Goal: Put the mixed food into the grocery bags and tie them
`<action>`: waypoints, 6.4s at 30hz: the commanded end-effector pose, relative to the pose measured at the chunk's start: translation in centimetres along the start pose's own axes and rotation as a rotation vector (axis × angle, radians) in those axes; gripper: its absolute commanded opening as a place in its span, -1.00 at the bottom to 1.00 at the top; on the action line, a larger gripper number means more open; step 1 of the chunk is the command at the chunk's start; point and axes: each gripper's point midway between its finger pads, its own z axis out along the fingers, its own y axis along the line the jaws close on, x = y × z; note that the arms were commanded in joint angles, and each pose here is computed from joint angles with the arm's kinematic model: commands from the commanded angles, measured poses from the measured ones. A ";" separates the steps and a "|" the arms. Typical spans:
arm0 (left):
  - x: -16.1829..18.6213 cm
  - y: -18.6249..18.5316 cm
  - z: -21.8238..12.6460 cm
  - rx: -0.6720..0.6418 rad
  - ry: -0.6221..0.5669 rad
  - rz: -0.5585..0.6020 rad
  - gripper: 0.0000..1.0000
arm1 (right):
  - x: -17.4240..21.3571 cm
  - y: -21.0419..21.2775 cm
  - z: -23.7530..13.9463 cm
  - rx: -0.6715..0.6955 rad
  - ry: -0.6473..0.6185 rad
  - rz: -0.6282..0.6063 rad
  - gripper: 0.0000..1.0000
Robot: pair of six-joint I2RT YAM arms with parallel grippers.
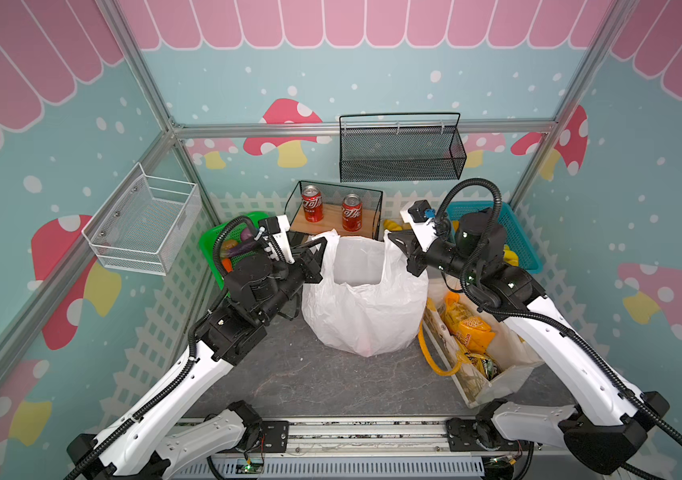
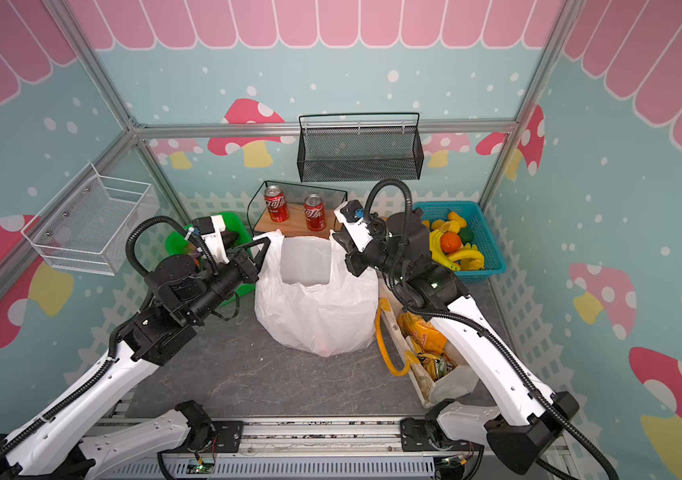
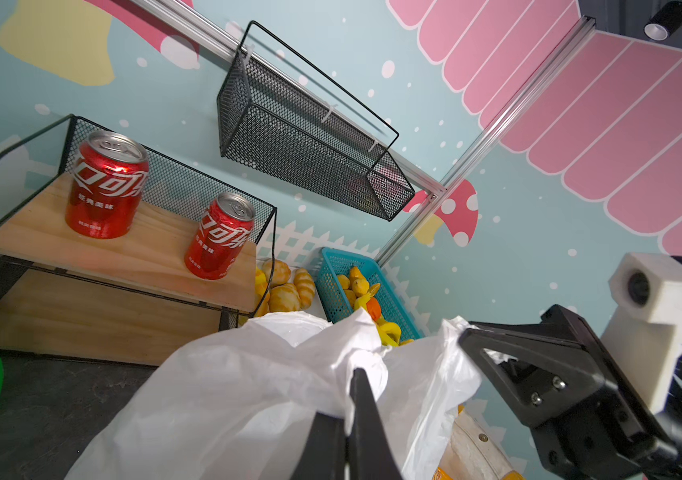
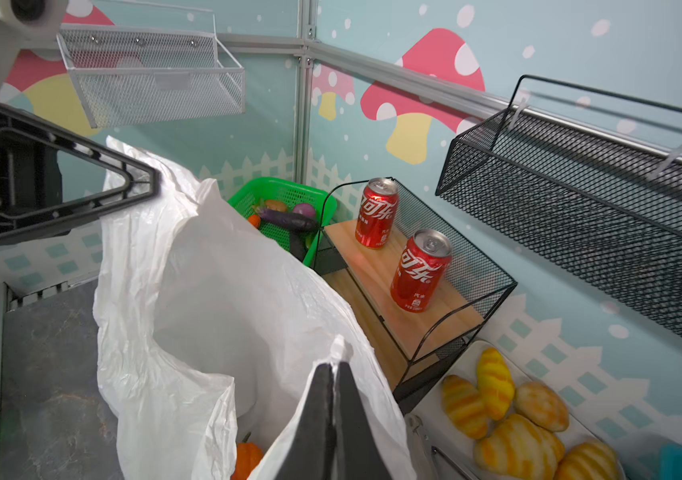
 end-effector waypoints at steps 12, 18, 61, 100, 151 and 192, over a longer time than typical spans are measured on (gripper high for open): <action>-3.3 1.8 -2.4 0.033 -0.050 -0.149 -1.00 | -3.2 -6.0 -5.1 0.101 -0.188 0.005 -1.00; -3.9 4.5 -2.8 -0.010 -0.078 -0.198 -1.00 | -1.1 -9.1 -6.1 0.179 -0.164 0.061 -1.00; -1.3 -0.1 -2.3 0.337 0.348 0.756 0.73 | 0.8 -8.5 -4.1 0.032 -0.184 0.085 -1.00; -2.8 1.0 -0.4 0.260 0.138 0.028 -1.00 | 2.5 -12.2 -5.0 0.272 -0.061 0.044 -0.91; -1.0 -3.2 -0.7 0.440 0.187 0.038 -1.00 | 2.7 12.4 10.8 -0.401 -0.266 -0.096 0.66; 4.6 -2.3 -2.1 0.480 0.408 0.409 -0.69 | 10.2 14.7 8.2 -0.494 -0.184 -0.086 -0.64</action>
